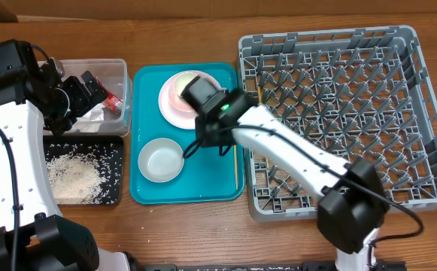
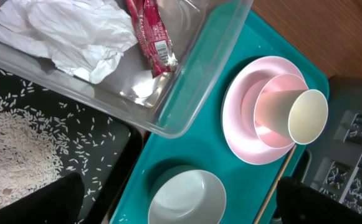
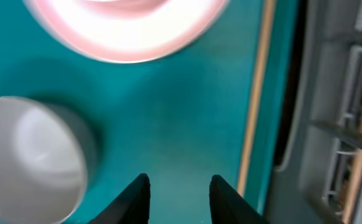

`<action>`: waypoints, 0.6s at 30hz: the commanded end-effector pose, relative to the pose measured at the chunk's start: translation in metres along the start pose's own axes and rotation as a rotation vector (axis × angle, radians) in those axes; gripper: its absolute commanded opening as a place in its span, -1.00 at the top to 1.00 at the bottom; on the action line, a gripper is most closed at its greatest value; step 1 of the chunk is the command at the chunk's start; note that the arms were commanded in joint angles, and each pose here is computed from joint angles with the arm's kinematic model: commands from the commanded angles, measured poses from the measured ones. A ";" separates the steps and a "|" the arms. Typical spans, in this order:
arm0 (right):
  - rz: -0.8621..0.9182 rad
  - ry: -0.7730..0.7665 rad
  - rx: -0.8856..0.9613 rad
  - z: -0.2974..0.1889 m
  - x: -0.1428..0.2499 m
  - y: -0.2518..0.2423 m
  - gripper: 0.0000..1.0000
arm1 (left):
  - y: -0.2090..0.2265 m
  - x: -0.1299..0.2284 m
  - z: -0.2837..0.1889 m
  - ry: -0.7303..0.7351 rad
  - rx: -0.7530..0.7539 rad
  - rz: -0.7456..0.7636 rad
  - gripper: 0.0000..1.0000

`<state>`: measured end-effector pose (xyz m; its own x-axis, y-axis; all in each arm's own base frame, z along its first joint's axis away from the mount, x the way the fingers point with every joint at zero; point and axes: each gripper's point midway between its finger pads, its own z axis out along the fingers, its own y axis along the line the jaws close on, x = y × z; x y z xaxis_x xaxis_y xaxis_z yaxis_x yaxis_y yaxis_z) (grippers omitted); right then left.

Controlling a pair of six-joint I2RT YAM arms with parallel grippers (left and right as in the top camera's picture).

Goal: Sort waste into correct bins and load items into the dishwasher

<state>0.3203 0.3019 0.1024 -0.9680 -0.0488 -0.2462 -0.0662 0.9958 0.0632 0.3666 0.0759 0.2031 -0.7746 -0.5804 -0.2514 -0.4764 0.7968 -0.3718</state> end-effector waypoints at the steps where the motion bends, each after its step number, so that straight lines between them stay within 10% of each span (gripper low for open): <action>1: 0.083 -0.093 0.154 0.018 -0.012 -0.020 0.21 | -0.005 -0.003 -0.012 -0.035 0.008 0.034 -1.00; 18: 0.102 -0.030 0.217 0.064 -0.003 -0.027 -0.10 | -0.005 -0.003 -0.012 -0.035 0.008 0.034 -0.99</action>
<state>0.3380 0.2845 0.0465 -0.9610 0.0436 -0.2731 0.0729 0.9925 -0.0982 0.3665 0.0758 0.2031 -0.7748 -0.5801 -0.2512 -0.4762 0.7970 -0.3716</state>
